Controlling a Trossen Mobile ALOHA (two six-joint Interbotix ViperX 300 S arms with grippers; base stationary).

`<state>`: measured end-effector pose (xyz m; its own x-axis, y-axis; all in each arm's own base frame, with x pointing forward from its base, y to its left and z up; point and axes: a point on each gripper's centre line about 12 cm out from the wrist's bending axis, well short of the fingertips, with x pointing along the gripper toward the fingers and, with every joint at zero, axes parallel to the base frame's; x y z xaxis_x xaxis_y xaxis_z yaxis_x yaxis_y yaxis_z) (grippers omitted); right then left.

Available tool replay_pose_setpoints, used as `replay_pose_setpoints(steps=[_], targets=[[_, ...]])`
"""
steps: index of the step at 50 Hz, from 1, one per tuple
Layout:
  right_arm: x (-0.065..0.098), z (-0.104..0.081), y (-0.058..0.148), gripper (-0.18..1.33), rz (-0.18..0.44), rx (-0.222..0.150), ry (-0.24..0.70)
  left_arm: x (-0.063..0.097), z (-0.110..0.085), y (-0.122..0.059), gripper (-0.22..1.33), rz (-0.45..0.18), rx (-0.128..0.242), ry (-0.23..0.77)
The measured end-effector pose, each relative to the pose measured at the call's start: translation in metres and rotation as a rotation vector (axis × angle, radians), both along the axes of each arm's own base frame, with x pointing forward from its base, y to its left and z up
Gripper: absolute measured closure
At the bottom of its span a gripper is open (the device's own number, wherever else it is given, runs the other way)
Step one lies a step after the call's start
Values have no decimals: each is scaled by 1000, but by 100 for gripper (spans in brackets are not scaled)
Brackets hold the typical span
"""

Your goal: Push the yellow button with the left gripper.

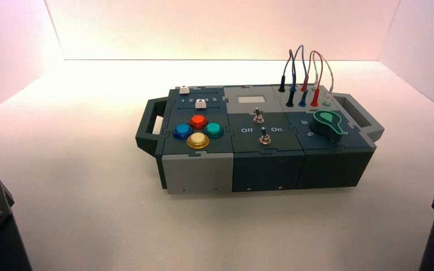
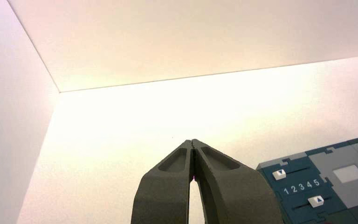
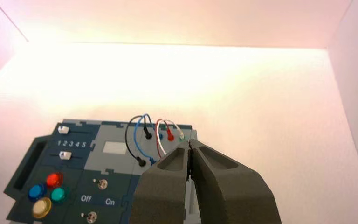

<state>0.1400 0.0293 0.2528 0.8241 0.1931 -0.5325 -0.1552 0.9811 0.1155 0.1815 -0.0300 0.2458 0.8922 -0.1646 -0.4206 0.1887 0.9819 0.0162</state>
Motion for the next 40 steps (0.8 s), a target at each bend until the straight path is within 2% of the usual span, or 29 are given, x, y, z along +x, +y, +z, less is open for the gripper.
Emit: replay_pose_setpoints(steps=[16,28,33,40], targets=[[2,-8,15,129,96,-11,53,4,-5,-1,128,-1,3,37],[2,-8,15,129,100,-11,53,3,-8,-4,128,-18,6,56],[1,-7,15,129,99,-11,53,4,-10,-9,128,-46,9,70],[1,-7,15,129,101,-11,53,7,-20,-27,128,-132,27,147]])
